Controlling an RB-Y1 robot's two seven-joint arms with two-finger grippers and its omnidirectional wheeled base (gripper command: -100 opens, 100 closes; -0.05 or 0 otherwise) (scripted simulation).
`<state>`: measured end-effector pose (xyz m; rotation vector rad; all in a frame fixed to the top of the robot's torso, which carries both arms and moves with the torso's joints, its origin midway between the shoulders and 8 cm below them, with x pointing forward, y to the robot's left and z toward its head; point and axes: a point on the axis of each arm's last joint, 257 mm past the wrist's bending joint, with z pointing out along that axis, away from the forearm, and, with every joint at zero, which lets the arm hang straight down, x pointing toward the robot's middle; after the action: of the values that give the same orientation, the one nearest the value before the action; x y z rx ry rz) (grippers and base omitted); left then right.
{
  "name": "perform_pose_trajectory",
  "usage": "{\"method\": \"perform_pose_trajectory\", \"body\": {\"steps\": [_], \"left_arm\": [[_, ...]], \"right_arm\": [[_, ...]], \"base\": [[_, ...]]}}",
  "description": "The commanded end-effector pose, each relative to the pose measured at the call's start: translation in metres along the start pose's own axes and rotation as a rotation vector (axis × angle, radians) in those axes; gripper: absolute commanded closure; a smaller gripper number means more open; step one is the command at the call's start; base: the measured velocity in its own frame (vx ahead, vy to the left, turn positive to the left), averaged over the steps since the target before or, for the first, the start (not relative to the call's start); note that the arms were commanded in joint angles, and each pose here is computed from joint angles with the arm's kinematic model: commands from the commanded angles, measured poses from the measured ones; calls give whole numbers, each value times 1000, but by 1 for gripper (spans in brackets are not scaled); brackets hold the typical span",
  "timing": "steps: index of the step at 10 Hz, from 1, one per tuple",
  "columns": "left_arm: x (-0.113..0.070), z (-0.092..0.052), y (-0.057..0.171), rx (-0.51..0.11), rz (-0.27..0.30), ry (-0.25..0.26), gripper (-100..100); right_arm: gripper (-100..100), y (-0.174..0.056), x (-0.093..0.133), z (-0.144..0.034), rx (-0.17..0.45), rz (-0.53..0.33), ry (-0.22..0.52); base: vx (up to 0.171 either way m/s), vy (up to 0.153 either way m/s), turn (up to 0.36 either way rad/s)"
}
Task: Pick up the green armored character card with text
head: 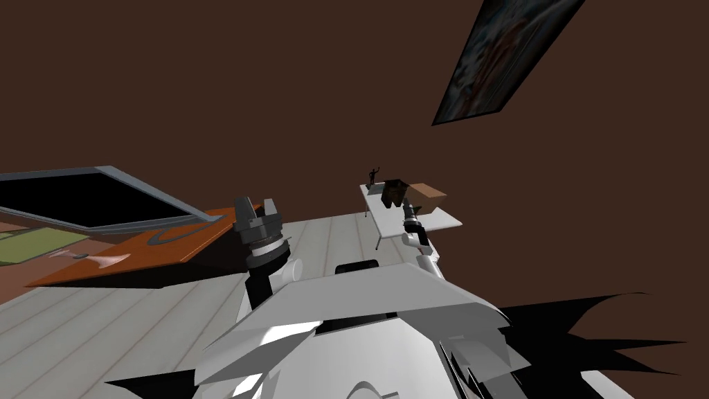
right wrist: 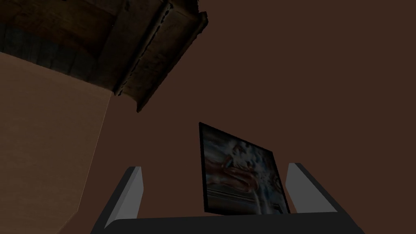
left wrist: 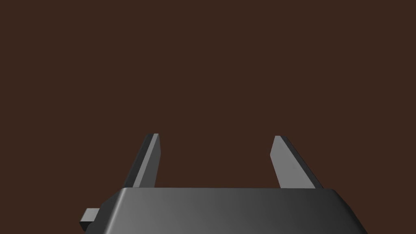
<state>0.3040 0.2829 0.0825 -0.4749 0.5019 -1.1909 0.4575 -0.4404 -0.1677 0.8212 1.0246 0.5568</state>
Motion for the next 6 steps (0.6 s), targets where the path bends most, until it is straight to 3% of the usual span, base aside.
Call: {"method": "perform_pose_trajectory", "body": {"steps": [1,2,6], "left_arm": [[0,0,0,0,0,0,0],[0,0,0,0,0,0,0],[0,0,0,0,0,0,0]], "right_arm": [[-100,-15,-3,0,28,-45,-5],[-100,-29,-13,4,55,-62,-30],[-100,-60,-18,1,118,-153,-38]], "base": [[68,115,-79],[83,127,-134],[79,86,-79]]}}
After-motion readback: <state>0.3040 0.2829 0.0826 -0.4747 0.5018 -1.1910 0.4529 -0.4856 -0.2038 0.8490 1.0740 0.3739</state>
